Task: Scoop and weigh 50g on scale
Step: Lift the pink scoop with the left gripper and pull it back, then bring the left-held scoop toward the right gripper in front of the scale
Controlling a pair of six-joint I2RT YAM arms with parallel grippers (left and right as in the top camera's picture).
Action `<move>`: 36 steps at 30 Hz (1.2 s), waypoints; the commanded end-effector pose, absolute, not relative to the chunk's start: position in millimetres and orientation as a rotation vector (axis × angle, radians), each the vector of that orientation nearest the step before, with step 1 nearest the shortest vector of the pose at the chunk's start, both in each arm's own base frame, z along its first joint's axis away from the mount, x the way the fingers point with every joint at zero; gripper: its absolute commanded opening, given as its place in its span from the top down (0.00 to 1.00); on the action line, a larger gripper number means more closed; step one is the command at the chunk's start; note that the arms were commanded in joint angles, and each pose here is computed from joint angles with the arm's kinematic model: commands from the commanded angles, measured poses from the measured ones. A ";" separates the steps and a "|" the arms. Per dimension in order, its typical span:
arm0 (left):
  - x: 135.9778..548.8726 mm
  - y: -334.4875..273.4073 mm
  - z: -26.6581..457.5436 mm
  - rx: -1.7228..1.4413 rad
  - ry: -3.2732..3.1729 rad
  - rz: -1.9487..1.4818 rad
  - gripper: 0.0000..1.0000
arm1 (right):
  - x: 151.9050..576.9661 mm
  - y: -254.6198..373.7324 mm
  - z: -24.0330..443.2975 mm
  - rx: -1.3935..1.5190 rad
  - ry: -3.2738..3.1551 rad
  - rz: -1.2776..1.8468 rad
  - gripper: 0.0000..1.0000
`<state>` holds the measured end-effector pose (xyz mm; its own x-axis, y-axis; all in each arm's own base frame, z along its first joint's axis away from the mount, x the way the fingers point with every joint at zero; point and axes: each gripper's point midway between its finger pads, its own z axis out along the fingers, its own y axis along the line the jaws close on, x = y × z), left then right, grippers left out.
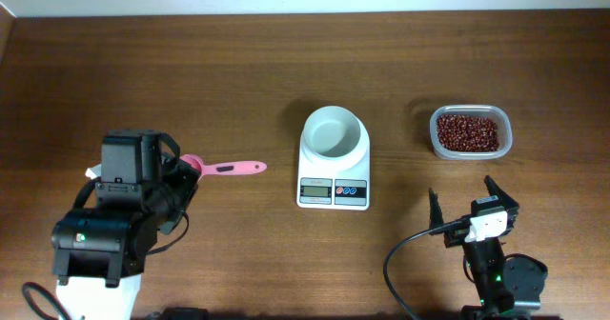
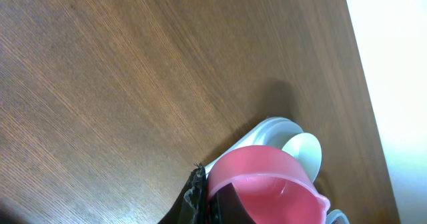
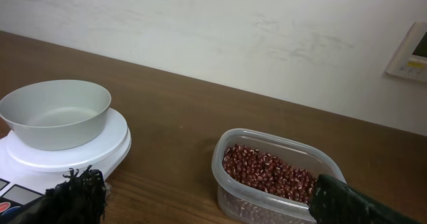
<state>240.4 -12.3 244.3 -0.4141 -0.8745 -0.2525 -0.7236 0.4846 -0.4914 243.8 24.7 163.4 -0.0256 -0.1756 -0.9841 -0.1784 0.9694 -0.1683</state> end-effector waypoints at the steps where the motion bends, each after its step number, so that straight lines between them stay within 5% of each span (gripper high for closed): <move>1: 240.3 -10.2 243.1 -1.369 2.231 -0.423 1.00 | 242.1 34.2 161.5 -0.293 1.599 0.071 0.01; 13: 241.1 -10.3 243.6 -1.384 2.219 -0.430 1.00 | 217.6 91.2 165.2 0.255 1.713 1.123 0.01; 17: 243.7 -10.4 245.3 -1.378 2.209 -0.439 1.00 | 213.2 97.6 168.3 0.327 1.720 1.252 0.01; 36: 254.0 -14.4 226.9 -1.413 2.283 -0.407 1.00 | 228.8 82.0 197.1 0.483 1.976 1.068 0.01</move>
